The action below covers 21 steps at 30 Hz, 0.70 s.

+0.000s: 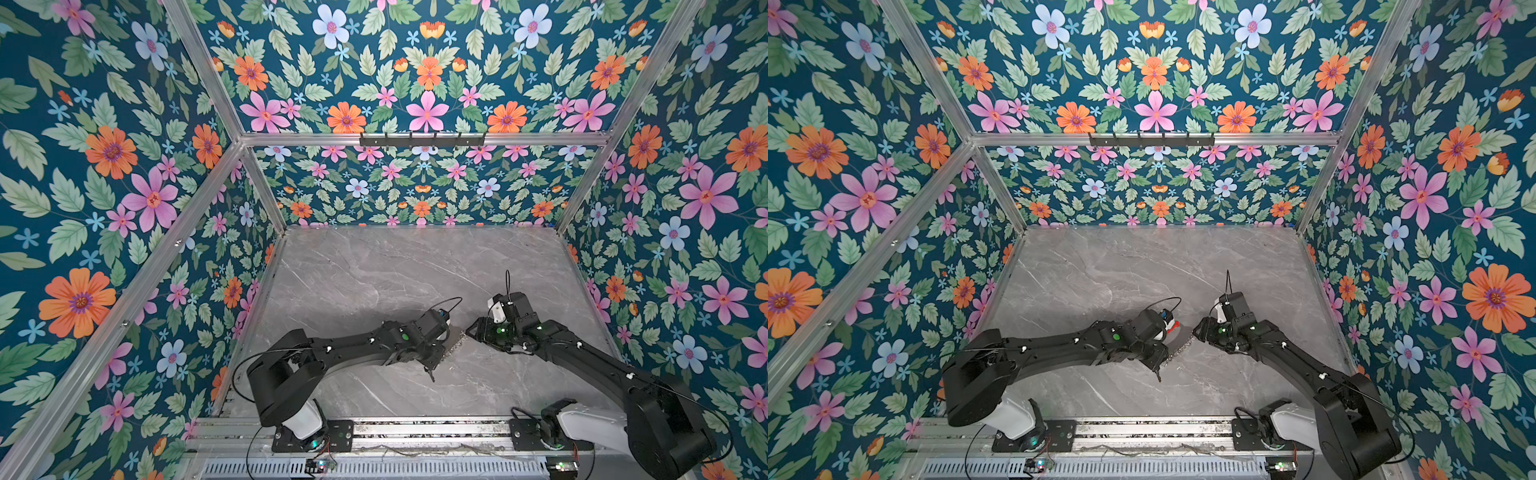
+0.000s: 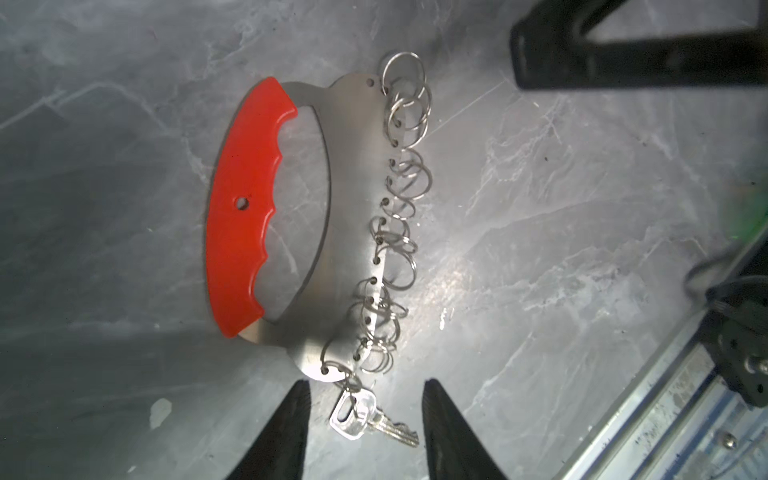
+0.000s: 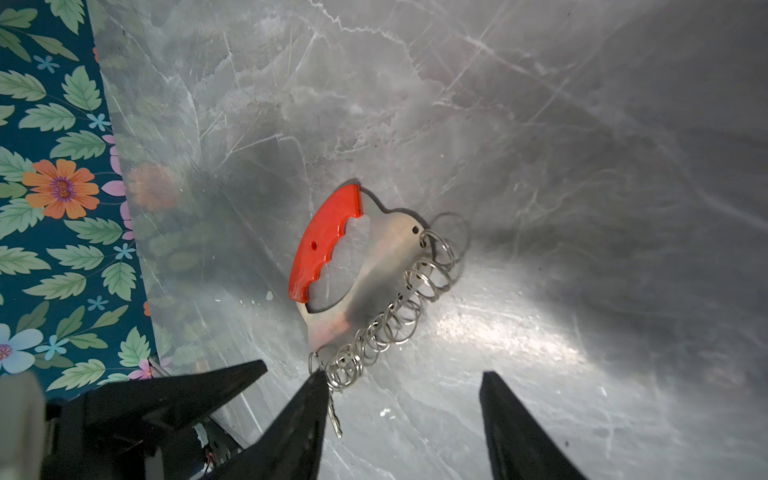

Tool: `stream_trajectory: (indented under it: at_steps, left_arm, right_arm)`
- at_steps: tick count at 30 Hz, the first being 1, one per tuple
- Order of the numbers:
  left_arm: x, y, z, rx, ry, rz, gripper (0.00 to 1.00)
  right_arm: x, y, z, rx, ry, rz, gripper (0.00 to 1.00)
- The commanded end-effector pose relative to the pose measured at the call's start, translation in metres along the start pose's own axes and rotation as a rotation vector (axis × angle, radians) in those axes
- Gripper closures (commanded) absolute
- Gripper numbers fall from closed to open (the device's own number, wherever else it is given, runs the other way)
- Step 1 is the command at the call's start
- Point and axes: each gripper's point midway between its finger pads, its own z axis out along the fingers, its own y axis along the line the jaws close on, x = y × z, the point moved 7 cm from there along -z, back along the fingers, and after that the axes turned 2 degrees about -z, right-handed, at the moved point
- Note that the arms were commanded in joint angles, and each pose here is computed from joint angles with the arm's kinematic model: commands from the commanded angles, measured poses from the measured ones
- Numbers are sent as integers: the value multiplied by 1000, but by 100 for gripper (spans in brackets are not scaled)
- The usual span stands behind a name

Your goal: Remove the keys from the keyring

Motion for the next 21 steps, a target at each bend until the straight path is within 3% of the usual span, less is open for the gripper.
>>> stream_trajectory:
  at_steps: [1,4,9,15,21]
  left_arm:
    - [1,9,-1,-106,102,-51,49]
    - [-4,15,-6,-128,137,-102,46]
    - [-2,14,-6,-51,217,-190,43]
    - [-9,8,4,25,263,-319,46]
    - [-1,19,11,9,359,-404,53]
  right_arm:
    - [6,-5,-1,48,23,13,40]
    - [10,-8,-2,60,18,18,40]
    - [11,-12,-4,80,2,10,40]
    - [12,-14,-7,76,-20,-2,40]
    - [18,-17,-8,71,-30,-9,40]
